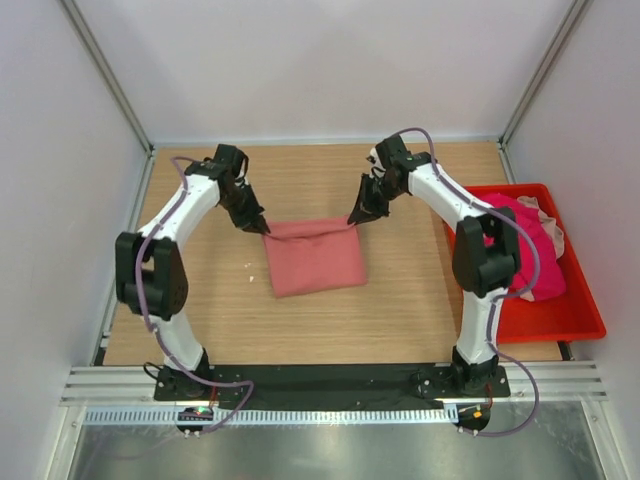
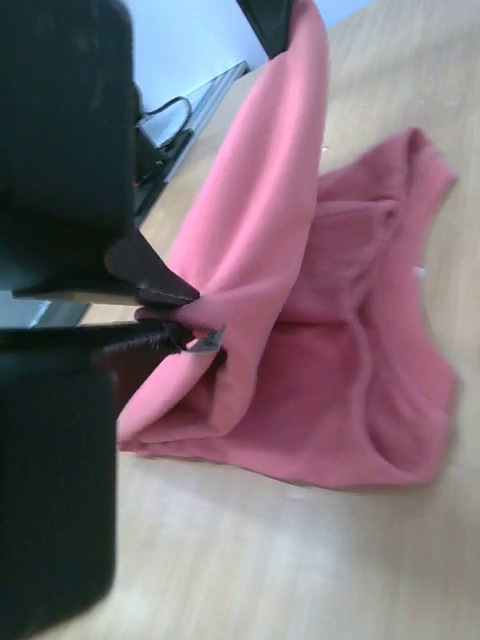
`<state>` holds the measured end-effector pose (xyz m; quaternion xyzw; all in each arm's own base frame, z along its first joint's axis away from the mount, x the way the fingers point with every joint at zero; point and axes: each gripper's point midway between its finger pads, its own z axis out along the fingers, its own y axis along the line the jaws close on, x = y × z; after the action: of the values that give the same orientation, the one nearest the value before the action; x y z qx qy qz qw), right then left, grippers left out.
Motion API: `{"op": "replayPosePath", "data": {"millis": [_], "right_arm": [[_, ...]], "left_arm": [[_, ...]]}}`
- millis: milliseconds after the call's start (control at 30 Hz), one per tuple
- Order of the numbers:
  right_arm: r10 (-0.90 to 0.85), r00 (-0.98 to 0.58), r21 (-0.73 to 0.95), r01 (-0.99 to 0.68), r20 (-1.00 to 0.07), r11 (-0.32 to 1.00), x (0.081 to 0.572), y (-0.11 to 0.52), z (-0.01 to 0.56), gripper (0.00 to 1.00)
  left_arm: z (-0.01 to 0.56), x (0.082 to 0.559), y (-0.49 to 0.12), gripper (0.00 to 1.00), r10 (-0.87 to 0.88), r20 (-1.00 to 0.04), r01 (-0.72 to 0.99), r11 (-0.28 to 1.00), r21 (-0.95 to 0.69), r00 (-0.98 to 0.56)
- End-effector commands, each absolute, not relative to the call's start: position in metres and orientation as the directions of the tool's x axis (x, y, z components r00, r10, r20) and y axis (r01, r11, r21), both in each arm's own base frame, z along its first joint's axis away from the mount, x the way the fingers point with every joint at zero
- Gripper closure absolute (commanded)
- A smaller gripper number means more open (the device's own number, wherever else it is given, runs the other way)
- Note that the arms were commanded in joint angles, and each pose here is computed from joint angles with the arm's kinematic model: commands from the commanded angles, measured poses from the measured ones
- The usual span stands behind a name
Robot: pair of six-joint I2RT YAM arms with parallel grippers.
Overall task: Fold and stack the t-shirts
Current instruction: Fold the tshirt
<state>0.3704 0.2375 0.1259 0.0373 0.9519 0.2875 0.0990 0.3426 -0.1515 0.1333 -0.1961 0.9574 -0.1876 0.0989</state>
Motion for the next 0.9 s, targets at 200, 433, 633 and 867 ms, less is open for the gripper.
{"op": "replayPosePath", "data": {"millis": [200, 433, 633, 867], "right_arm": [[0.154, -0.943, 0.573, -0.046, -0.296, 0.818, 0.460, 0.230, 0.127, 0.50], [0.124, -0.924, 0.535, -0.097, -0.361, 0.839, 0.442, 0.227, 0.149, 0.39], [0.157, -0.938, 0.698, -0.112, -0.310, 0.707, 0.420, 0.279, 0.133, 0.59], [0.206, -0.938, 0.741, -0.072, -0.277, 0.668, 0.452, 0.289, 0.096, 0.90]], "left_arm": [[0.121, 0.427, -0.143, 0.48, -0.336, -0.232, -0.233, 0.896, -0.378, -0.913], [0.174, 0.404, -0.143, 0.44, -0.353, -0.315, -0.203, 0.884, -0.422, -0.881], [0.157, 0.361, -0.218, 0.56, -0.309, -0.204, -0.112, 0.761, -0.639, -0.929], [0.107, 0.315, -0.239, 0.64, -0.288, -0.085, -0.164, 0.736, -0.657, -0.954]]}}
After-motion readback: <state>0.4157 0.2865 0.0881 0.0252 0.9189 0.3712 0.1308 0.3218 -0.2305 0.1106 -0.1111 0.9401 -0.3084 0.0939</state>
